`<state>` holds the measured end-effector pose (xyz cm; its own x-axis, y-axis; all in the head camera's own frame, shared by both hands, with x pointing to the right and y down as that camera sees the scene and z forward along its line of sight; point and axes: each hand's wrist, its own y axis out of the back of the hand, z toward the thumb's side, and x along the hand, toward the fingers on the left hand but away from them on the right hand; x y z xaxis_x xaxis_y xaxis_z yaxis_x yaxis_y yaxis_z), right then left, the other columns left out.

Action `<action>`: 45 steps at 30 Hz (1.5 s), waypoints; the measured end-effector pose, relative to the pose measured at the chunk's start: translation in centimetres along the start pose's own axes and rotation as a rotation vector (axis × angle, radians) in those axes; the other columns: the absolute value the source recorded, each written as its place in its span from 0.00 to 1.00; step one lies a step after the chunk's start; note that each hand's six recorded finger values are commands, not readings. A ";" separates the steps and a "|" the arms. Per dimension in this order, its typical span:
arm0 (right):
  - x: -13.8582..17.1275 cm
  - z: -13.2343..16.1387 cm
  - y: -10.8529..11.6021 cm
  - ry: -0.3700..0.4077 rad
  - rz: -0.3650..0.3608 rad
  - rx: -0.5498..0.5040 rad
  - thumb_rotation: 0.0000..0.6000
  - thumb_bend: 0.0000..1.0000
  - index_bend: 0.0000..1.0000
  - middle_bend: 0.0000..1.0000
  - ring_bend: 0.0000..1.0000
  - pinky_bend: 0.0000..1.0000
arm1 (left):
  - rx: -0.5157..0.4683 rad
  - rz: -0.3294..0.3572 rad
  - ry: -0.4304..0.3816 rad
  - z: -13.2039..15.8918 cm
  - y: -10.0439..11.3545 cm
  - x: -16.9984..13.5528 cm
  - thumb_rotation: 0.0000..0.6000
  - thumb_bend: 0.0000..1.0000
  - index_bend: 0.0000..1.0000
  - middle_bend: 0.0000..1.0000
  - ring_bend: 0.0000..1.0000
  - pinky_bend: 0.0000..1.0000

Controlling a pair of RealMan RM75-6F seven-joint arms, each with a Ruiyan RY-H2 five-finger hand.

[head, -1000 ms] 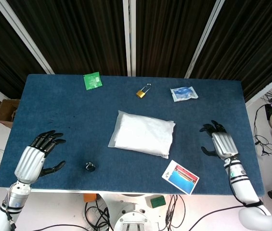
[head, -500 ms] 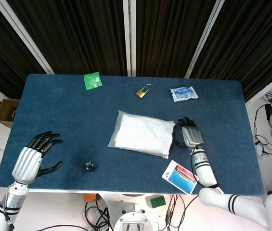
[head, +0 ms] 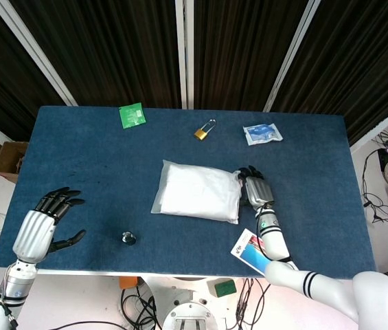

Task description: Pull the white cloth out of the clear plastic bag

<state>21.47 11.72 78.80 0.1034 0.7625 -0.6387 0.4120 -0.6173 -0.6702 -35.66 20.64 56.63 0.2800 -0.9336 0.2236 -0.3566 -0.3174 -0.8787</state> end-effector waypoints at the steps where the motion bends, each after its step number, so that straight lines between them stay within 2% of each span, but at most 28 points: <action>1: -0.1 0.0 -0.1 -0.003 -0.004 -0.007 1.00 0.33 0.48 0.20 0.00 0.13 | 0.000 0.001 0.000 0.0 0.0 0.0 1.00 0.17 0.30 0.22 0.15 0.21; 8: -1.3 0.9 -0.8 -0.018 -0.064 -0.018 1.00 0.36 0.69 0.31 0.00 0.13 | 0.009 0.007 0.006 -0.3 0.4 -0.2 1.00 0.17 0.30 0.22 0.15 0.21; 10: -1.7 1.5 -0.9 -0.016 -0.084 -0.014 1.00 0.42 0.77 0.34 0.01 0.13 | 0.009 0.001 0.006 -0.3 0.4 -0.1 1.00 0.17 0.30 0.22 0.15 0.21; 14: -2.3 3.1 -0.5 0.011 -0.117 0.011 1.00 0.49 0.84 0.37 0.02 0.13 | 0.021 -0.038 0.001 -0.6 0.0 0.1 1.00 0.17 0.30 0.22 0.15 0.21; 20: -2.9 3.0 1.0 0.021 -0.147 0.087 1.00 0.49 0.85 0.37 0.02 0.13 | 0.075 -0.130 -0.041 -0.3 -1.2 1.0 1.00 0.17 0.31 0.22 0.15 0.21; 23: -3.3 2.8 1.4 -0.001 -0.147 0.057 1.00 0.49 0.85 0.37 0.02 0.13 | 0.090 -0.185 -0.068 0.0 -2.4 2.1 1.00 0.17 0.31 0.22 0.15 0.21; 28: -3.9 3.4 2.2 -0.034 -0.147 -0.058 1.00 0.49 0.84 0.37 0.02 0.13 | 0.086 -0.257 -0.102 0.8 -4.7 4.2 1.00 0.17 0.31 0.22 0.15 0.21; 33: -4.4 5.0 3.7 -0.048 -0.158 -0.152 1.00 0.48 0.84 0.37 0.03 0.13 | 0.086 -0.281 -0.133 2.4 -7.2 6.6 1.00 0.17 0.33 0.22 0.15 0.21; 37: -4.5 5.9 4.3 -0.060 -0.155 -0.165 1.00 0.48 0.84 0.37 0.03 0.13 | 0.082 -0.291 -0.132 3.5 -9.0 8.3 1.00 0.17 0.35 0.22 0.15 0.21; 45: -4.3 6.5 3.2 -0.095 -0.126 -0.193 1.00 0.48 0.84 0.37 0.03 0.13 | 0.115 -0.315 -0.101 5.0 -14.0 11.0 1.00 0.16 0.36 0.21 0.15 0.21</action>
<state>16.48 5.19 76.90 -0.0416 0.8036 -0.5937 0.5826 -0.4633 -0.6678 -23.11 15.64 69.23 0.4495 -0.7698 0.4532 -0.1374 -0.5609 -0.8164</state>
